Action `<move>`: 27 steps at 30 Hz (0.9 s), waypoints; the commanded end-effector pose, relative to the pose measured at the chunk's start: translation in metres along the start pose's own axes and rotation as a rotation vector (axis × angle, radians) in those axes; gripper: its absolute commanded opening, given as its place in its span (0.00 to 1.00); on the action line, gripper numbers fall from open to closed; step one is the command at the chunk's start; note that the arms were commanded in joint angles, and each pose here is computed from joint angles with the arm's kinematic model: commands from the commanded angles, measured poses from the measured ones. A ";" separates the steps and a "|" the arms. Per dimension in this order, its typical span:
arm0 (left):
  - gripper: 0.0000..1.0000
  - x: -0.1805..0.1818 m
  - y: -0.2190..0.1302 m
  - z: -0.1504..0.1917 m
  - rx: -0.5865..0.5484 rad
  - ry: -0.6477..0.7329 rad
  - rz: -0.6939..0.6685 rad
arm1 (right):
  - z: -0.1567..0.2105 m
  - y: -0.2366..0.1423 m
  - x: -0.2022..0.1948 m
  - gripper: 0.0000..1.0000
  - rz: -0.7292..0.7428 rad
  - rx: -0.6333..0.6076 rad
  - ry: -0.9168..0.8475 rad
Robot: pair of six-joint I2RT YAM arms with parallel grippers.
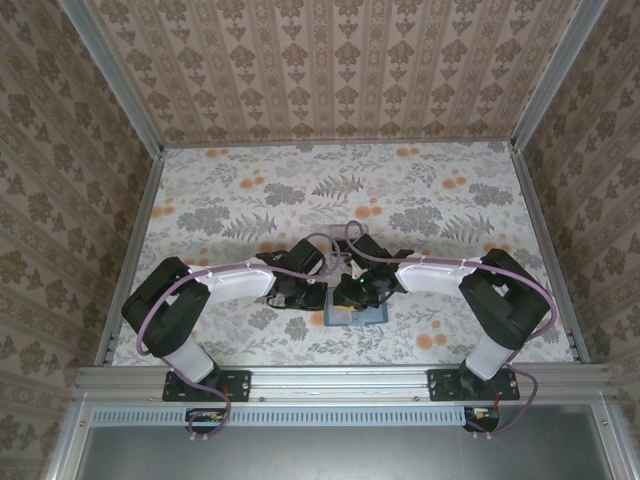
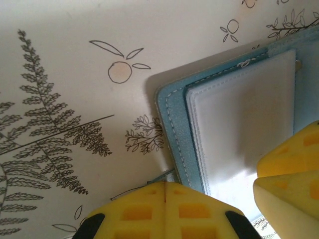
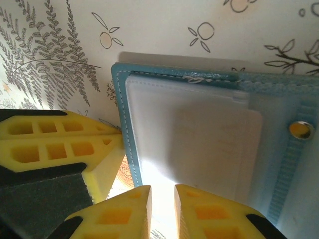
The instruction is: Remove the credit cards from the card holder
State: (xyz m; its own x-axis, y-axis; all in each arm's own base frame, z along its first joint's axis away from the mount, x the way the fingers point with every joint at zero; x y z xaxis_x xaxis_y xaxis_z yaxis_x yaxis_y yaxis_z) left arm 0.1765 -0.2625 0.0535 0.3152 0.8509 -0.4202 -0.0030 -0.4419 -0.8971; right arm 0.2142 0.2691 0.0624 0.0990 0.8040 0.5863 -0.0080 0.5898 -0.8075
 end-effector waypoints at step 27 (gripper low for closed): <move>0.04 0.017 0.008 0.023 0.069 -0.036 -0.013 | 0.002 -0.022 -0.024 0.46 0.532 -0.084 -0.091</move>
State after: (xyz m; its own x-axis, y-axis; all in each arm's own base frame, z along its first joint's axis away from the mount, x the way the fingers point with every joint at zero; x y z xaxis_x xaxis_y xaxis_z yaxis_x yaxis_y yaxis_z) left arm 0.1762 -0.2604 0.0526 0.3055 0.8384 -0.4514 -0.0026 -0.4733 -0.8809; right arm 0.2144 0.2498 0.0673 0.0447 0.9714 0.2330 0.0391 0.2314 -0.9721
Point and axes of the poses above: each hand's point on the last joint's axis, 136 mm out from that joint toward the fingers, its own y axis out along the fingers, its own x axis along the line the jaws close on, z = x × y, the point moved 4 cm from there along -y, back along the fingers, and after that the axes turned 2 degrees about y, right-handed, at the moved point
